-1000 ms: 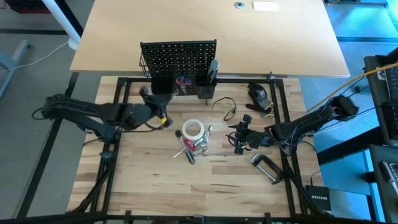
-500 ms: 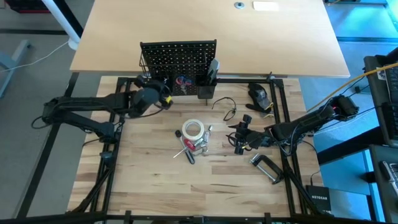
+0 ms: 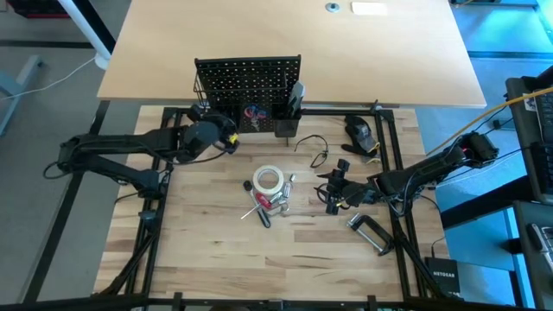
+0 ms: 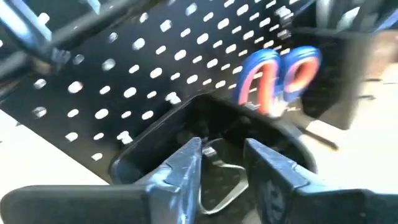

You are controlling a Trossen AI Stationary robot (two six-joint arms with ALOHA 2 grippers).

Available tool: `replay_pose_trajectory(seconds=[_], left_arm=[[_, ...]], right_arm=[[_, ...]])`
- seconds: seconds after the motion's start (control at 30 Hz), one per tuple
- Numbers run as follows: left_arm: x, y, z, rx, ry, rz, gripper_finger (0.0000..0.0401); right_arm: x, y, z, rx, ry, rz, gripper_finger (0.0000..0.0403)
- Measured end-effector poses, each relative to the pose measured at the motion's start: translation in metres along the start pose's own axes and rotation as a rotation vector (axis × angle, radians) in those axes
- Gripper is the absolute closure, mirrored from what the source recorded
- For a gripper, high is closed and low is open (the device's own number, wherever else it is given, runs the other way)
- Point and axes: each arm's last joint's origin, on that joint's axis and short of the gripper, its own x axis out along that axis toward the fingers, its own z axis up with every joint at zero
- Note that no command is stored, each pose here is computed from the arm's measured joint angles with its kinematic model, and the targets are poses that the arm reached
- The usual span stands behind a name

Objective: Hang tools onto peg board
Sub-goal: Put the silver socket into the left black bin on the peg board

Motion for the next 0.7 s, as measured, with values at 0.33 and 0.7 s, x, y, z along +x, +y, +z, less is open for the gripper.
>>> replay_pose_trajectory(seconds=[0.33, 0.7], left_arm=[[-0.055, -0.006, -0.005, -0.006, -0.001, -0.377, 0.0265], [-0.092, -0.043, -0.088, -0.03, 0.244, -0.579, 0.0266]], right_arm=[[0.0, 0.0, 0.0, 0.002, 0.006, 0.01, 0.0205], [0.0, 0.0, 0.0, 0.004, -0.003, 0.011, 0.0205]])
